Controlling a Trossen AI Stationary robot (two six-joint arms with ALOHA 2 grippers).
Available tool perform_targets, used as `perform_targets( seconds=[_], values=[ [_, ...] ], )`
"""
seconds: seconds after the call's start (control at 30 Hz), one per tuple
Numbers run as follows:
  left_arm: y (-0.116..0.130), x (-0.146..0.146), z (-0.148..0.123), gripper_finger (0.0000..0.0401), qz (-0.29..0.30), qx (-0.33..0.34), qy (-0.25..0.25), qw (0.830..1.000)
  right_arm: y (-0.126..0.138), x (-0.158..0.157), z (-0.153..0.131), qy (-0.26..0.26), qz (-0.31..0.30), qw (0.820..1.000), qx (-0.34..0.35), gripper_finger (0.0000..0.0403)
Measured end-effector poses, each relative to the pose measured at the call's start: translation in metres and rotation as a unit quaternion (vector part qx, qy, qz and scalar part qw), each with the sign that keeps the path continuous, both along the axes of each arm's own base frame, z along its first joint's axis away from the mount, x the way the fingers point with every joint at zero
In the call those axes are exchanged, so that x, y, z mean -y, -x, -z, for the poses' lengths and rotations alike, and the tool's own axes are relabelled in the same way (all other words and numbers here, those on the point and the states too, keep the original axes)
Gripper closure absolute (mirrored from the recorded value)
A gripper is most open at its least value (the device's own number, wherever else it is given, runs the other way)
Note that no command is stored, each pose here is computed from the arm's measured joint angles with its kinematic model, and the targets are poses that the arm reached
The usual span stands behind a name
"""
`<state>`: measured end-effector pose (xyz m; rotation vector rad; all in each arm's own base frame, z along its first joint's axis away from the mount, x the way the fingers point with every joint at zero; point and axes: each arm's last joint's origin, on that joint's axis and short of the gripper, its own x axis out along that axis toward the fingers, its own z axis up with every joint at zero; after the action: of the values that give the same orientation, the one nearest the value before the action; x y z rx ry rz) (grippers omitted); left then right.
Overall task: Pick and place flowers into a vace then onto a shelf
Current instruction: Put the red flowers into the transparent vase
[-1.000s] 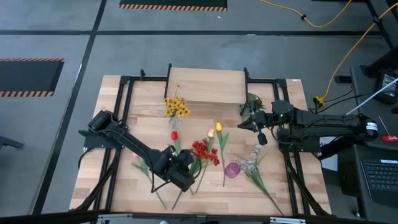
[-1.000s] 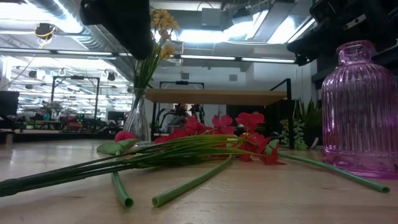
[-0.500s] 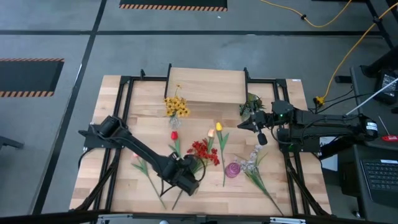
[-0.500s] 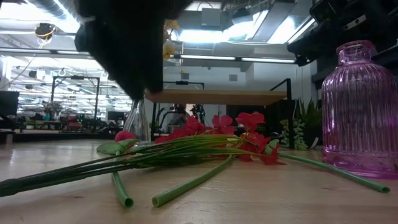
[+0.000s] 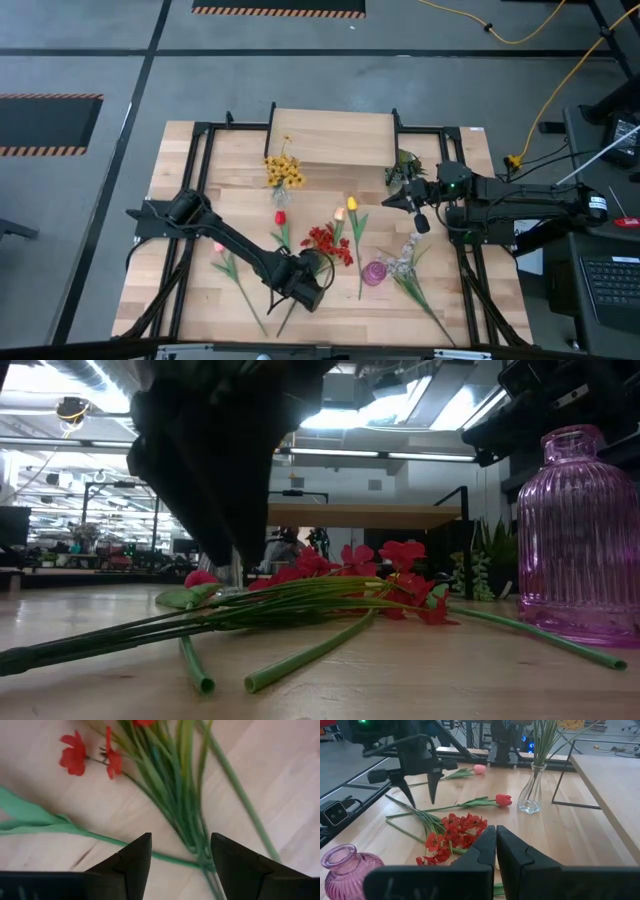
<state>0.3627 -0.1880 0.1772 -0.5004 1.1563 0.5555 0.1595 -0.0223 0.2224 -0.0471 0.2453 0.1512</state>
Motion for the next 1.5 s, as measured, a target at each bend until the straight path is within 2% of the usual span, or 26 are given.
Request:
perform_targets(
  seconds=[0.27,0.5,0.73,1.03,1.17,1.33,1.5],
  values=[
    [-0.009,0.004,0.017,0.0205,0.034,-0.019,0.045,0.998,0.000,0.000,0.000,0.000,0.000,1.000,-0.001,0.0385],
    [-0.012,0.001,0.028,0.0205,0.032,-0.033,0.044,0.998,0.000,0.000,0.000,0.000,0.000,1.000,0.000,0.0385],
    [-0.012,0.001,0.030,0.0216,0.036,-0.047,0.068,0.996,0.000,0.000,0.000,0.000,0.000,1.000,0.000,0.0385],
    [-0.012,0.000,0.030,0.0275,0.062,-0.054,0.065,0.995,0.000,0.000,0.000,0.000,0.000,1.000,0.000,0.0385],
    [-0.013,-0.001,0.030,0.0318,0.084,-0.056,0.061,0.993,0.000,0.000,0.000,0.000,0.000,1.000,0.000,0.0385],
    [-0.013,-0.003,0.028,0.0384,0.086,-0.055,0.067,0.993,0.000,0.000,0.000,0.000,0.000,1.000,0.000,0.0385],
    [-0.011,-0.004,0.019,0.0387,0.081,-0.046,0.064,0.994,0.000,0.000,0.000,0.000,0.000,1.000,0.000,0.0385]
  ],
)
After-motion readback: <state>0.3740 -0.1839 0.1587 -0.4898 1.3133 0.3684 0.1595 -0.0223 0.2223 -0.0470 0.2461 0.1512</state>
